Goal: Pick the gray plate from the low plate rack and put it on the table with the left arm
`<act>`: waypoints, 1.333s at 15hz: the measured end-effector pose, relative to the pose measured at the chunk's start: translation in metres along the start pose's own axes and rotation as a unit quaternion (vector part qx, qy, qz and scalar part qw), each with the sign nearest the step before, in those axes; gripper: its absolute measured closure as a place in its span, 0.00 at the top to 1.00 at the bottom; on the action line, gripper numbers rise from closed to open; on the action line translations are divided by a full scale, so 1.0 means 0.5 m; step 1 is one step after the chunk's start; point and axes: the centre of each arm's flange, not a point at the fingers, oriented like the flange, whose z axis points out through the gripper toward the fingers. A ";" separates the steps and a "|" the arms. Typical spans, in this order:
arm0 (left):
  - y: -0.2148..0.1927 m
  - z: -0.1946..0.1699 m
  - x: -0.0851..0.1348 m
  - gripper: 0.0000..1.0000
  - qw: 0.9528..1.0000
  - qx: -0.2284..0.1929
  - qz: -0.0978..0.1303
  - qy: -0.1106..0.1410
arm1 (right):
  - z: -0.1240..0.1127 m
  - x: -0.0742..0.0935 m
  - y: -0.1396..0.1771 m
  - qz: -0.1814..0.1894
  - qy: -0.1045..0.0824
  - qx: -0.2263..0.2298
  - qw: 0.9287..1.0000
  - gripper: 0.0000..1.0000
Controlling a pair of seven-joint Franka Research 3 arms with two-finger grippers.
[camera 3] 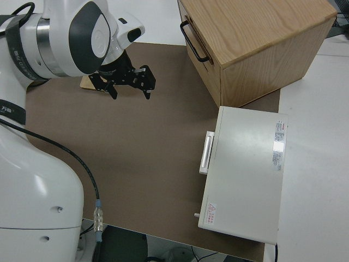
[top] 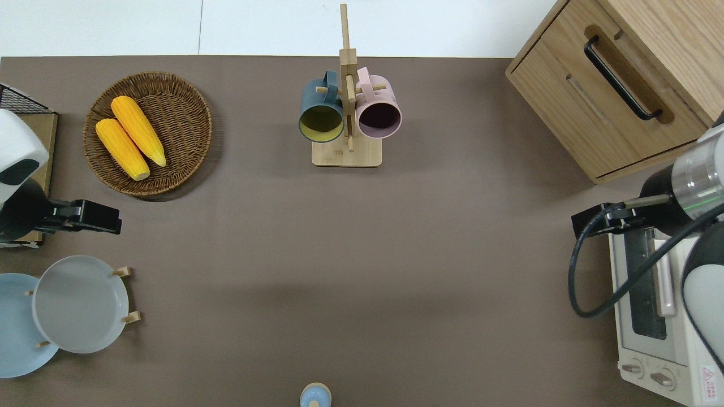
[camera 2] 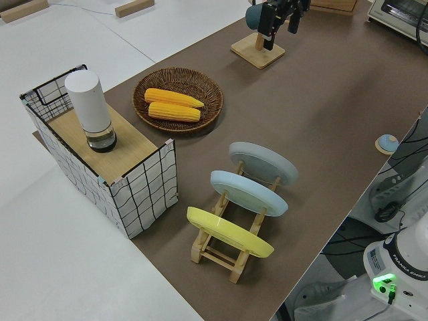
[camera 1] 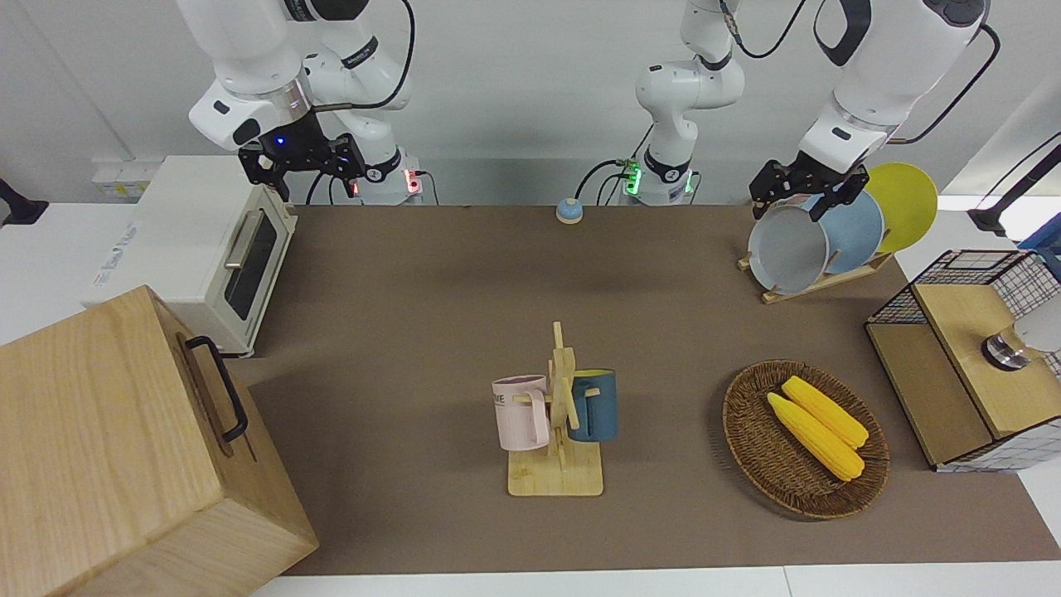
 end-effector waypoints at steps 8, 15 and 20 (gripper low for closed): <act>0.001 0.000 0.000 1.00 1.000 0.000 0.000 0.000 | 0.000 0.000 0.000 0.000 0.000 0.000 1.000 0.99; -0.019 0.005 -0.007 1.00 1.000 -0.001 -0.009 -0.015 | 0.000 0.000 0.000 0.000 0.000 0.000 1.000 0.99; -0.018 0.022 -0.038 1.00 1.000 0.001 -0.011 -0.023 | 0.000 0.000 0.000 0.000 0.000 0.000 1.000 0.99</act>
